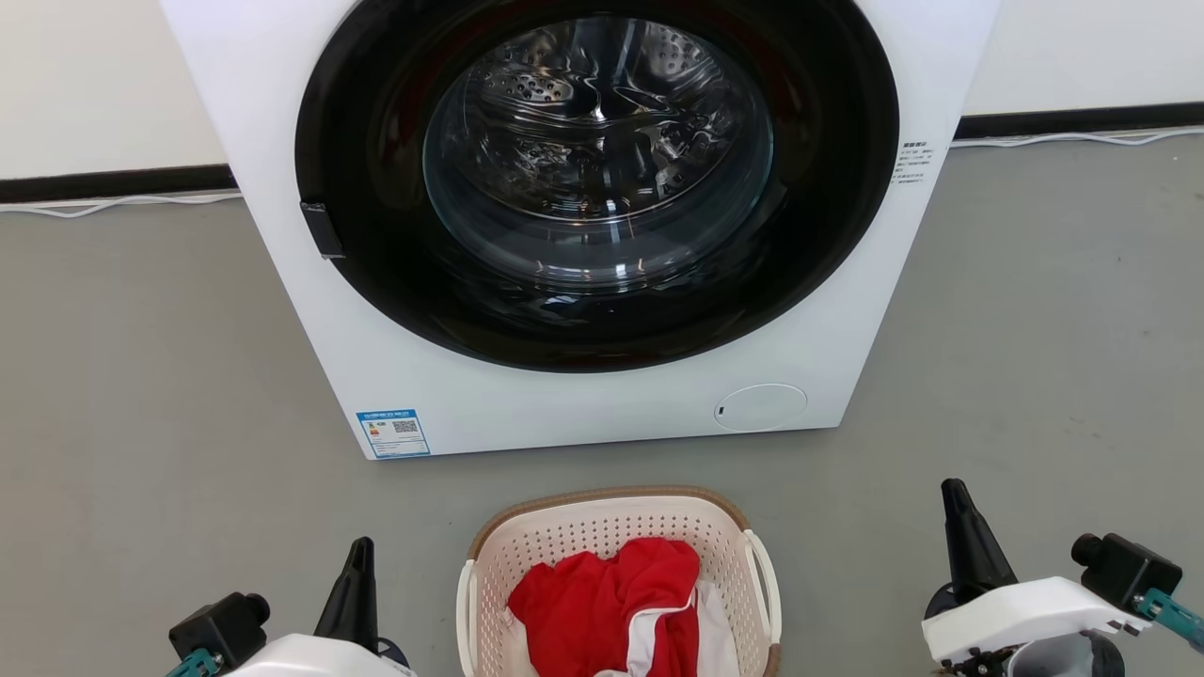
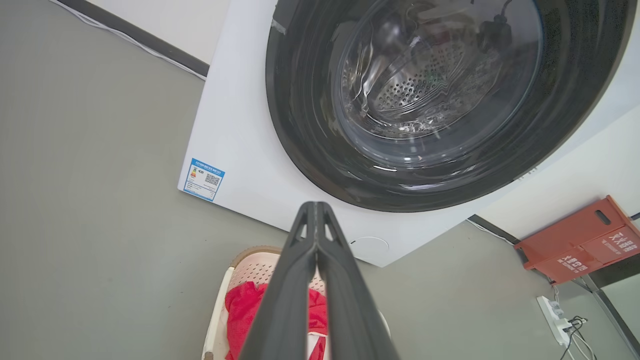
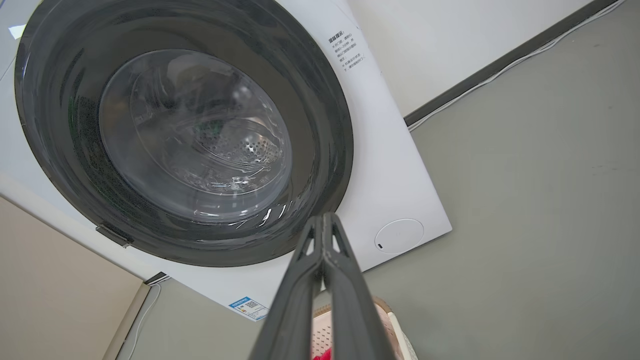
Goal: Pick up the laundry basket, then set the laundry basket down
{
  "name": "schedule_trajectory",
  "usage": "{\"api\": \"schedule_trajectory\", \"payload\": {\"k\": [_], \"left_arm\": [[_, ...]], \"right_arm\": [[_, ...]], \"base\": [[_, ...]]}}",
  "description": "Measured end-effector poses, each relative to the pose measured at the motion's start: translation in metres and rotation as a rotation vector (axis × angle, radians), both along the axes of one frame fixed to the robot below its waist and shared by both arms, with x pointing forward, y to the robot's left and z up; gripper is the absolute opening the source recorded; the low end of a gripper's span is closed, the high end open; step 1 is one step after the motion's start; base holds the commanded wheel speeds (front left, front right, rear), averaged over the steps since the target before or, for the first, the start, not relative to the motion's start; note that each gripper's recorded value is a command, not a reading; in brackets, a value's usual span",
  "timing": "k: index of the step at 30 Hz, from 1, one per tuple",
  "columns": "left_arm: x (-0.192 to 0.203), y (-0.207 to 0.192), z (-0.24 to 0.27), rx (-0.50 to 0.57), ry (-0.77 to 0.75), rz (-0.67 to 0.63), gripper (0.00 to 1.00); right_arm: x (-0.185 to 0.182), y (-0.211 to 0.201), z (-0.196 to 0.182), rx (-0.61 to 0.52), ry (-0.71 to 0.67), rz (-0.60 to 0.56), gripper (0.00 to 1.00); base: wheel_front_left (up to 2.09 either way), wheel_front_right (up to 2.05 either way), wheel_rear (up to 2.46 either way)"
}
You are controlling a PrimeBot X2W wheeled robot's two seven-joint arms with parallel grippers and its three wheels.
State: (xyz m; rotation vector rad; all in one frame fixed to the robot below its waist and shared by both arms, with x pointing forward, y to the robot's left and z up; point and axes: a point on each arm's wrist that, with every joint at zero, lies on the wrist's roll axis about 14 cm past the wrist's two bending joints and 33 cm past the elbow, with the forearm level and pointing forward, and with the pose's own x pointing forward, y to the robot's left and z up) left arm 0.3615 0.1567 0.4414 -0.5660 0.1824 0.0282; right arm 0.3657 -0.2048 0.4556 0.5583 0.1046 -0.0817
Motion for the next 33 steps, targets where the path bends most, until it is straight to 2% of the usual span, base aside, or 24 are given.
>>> {"api": "schedule_trajectory", "payload": {"k": [33], "left_arm": [[0.003,0.013,0.004,-0.34,0.027,0.082,0.0]], "right_arm": [[0.005,-0.003,0.006,0.347,-0.003,-0.061,0.0]], "base": [[0.0,0.0,0.0]]}}
